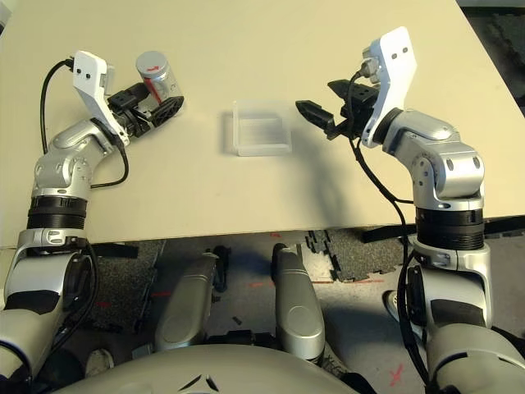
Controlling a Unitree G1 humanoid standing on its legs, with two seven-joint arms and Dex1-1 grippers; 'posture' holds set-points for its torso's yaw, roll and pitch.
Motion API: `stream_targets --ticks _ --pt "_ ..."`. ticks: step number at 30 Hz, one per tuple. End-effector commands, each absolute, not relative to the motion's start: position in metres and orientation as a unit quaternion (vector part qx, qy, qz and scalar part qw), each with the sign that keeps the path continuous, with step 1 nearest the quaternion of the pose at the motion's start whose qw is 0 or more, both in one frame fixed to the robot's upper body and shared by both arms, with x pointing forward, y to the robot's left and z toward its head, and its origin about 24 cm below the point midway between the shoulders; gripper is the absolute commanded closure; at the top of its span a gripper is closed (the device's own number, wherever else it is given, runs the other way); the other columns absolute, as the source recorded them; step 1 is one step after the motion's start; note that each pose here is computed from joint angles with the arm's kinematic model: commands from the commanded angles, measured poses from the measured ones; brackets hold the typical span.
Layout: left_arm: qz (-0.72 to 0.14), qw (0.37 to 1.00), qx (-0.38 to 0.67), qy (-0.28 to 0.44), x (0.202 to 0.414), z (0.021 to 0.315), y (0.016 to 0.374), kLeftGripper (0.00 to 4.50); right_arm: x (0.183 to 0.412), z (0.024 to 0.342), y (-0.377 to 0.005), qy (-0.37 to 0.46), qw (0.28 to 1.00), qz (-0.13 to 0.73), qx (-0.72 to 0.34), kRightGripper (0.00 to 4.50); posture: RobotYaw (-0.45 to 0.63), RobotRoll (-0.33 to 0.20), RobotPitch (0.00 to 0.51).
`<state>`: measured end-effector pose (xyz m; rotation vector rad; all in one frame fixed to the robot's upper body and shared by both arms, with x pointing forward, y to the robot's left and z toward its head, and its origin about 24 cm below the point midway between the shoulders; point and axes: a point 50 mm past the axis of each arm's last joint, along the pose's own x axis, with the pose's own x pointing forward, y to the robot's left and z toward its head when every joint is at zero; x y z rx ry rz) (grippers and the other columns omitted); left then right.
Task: Pour the medicine from the bottle into the box.
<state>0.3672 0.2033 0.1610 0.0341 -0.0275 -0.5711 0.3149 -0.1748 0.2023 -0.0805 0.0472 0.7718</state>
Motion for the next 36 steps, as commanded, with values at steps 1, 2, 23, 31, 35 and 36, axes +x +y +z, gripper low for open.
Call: stream_targets --ticks 1,2,23,31,35,36 --pt "-0.283 0.959 0.022 -0.011 0.37 0.157 0.199 0.43 0.31 0.206 -0.16 0.018 0.91 0.411 -0.043 0.0 -0.02 0.0 0.257" --pt "-0.286 0.958 0.023 -0.014 0.371 0.158 0.197 0.7 0.309 0.207 -0.156 0.016 0.907 0.418 -0.044 0.0 -0.01 0.0 0.255" --pt "-0.5 0.863 0.067 -0.021 0.361 0.188 0.132 2.04 0.313 0.267 -0.086 -0.08 0.866 0.475 -0.132 0.0 0.0 0.0 0.234" --pt "-0.526 0.844 0.098 -0.033 0.36 0.192 0.123 2.04 0.313 0.261 -0.077 -0.04 0.855 0.491 -0.161 0.0 -0.01 0.0 0.226" --pt "-0.542 0.829 0.128 -0.05 0.358 0.197 0.119 2.04 0.316 0.259 -0.074 -0.027 0.857 0.491 -0.152 0.0 -0.01 0.0 0.224" --pt "-0.544 0.827 0.132 -0.051 0.358 0.197 0.118 2.04 0.316 0.259 -0.074 -0.025 0.858 0.491 -0.148 0.0 -0.01 0.0 0.223"
